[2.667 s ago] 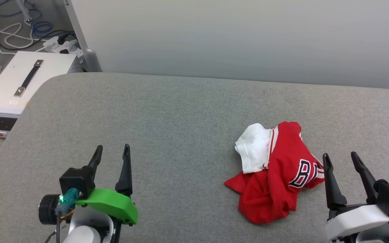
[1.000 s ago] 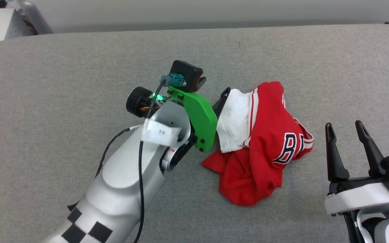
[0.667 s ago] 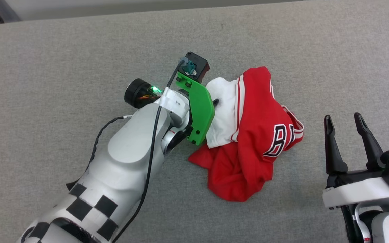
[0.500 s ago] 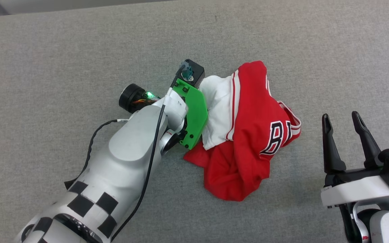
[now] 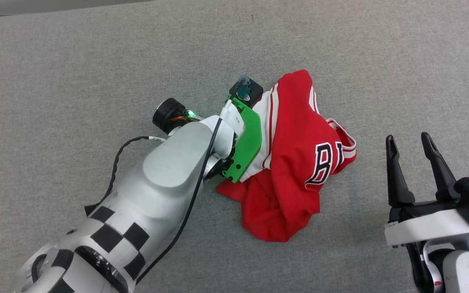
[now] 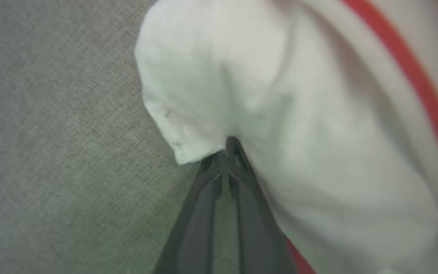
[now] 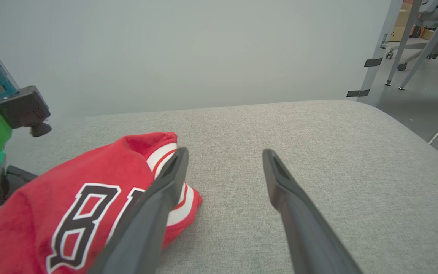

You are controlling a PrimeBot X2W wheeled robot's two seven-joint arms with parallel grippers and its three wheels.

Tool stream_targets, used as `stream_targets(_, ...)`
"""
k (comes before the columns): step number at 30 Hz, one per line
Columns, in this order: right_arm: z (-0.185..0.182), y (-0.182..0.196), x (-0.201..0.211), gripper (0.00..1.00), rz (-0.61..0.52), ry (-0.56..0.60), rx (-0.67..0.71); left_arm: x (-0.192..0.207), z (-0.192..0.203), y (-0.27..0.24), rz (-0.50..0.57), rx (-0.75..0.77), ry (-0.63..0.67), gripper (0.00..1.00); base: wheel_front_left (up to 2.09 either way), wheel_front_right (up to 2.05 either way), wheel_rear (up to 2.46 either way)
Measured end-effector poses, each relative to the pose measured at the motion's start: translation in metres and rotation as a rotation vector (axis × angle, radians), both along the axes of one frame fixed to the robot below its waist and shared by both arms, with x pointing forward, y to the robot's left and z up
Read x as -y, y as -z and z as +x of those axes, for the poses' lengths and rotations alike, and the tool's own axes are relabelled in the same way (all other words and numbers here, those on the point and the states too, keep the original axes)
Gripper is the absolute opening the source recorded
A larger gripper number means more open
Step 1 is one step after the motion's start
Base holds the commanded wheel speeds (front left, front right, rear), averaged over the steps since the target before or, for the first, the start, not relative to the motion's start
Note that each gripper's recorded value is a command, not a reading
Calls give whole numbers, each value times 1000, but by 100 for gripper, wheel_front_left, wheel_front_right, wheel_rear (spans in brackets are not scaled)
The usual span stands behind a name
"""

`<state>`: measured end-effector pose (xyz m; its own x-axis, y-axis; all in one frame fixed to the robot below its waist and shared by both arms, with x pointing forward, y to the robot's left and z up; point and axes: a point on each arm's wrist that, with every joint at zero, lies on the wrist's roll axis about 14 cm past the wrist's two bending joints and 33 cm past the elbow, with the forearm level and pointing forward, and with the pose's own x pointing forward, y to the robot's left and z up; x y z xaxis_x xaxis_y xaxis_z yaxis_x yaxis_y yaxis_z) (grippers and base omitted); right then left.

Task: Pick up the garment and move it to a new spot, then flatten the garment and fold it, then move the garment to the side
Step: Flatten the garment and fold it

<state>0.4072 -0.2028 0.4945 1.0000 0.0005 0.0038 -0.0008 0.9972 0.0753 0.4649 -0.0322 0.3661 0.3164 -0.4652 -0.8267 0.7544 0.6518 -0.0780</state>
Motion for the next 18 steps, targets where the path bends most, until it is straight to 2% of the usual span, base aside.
stream_targets(8,-2,-7,2,100,1,7,21,-3,10,-16,-77,85,-40,0,0,0,0)
stream_targets(14,-6,-19,0,100,5,2,51,-27,31,-46,-140,245,-134,0,0,0,0)
stream_targets(18,-12,-24,-3,100,6,-8,57,-43,28,-61,-172,313,-186,0,0,0,0)
